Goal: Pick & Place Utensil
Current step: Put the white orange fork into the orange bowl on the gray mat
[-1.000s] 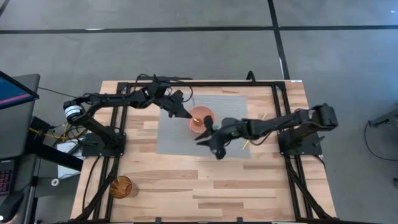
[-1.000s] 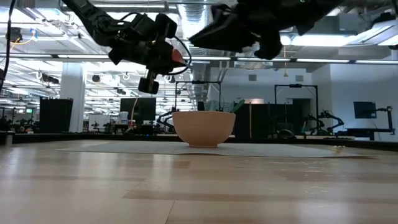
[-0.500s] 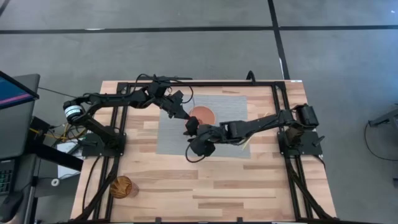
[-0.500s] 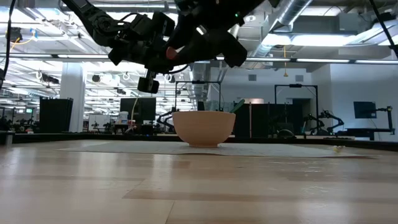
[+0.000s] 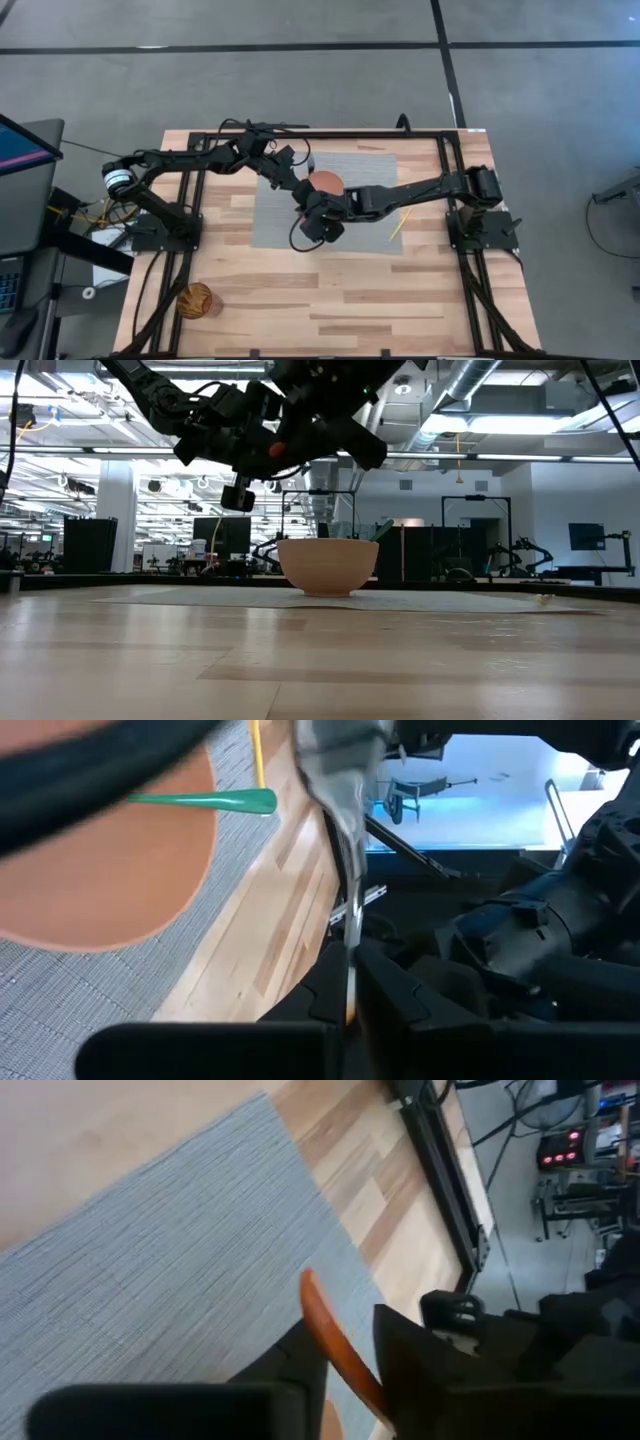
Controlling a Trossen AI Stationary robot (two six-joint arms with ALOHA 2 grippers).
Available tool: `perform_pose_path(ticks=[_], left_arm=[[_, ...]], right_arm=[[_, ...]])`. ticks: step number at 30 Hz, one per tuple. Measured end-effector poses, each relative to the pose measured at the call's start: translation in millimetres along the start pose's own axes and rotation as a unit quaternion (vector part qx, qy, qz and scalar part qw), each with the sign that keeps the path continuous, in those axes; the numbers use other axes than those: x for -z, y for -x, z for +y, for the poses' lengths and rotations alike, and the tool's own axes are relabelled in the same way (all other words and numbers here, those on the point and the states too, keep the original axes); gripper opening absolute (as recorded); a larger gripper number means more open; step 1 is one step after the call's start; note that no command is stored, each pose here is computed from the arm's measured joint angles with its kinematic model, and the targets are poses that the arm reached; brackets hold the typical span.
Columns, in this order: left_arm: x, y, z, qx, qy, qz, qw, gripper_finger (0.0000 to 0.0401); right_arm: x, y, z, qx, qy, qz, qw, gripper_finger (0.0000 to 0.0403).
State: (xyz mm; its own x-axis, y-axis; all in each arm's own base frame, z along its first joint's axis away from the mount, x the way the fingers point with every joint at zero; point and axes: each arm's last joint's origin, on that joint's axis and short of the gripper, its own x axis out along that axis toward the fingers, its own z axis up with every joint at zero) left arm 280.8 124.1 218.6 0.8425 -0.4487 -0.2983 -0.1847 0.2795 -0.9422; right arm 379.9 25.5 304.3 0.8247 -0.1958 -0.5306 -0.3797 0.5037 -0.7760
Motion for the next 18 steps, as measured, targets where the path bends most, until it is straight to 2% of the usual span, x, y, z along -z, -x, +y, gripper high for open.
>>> perform_pose_path(ticks=[11,15,18], left_arm=[[0.3,0.1,-0.6,0.003,-0.001,0.004,1.000,0.0050],[0.0,0.1,-0.5,0.000,-0.002,-0.001,1.000,0.0067],[-0.6,0.1,-1.1,0.002,-0.005,-0.005,1.000,0.0076]], right_arm=[[4.2,0.1,0.2,-0.009,0.003,0.008,1.000,0.0005],[4.1,1.1,0.9,-0.009,-0.035,0.014,0.999,0.0005],[6.9,1.2,1.4,0.004,-0.056,0.047,0.997,0.0003]])
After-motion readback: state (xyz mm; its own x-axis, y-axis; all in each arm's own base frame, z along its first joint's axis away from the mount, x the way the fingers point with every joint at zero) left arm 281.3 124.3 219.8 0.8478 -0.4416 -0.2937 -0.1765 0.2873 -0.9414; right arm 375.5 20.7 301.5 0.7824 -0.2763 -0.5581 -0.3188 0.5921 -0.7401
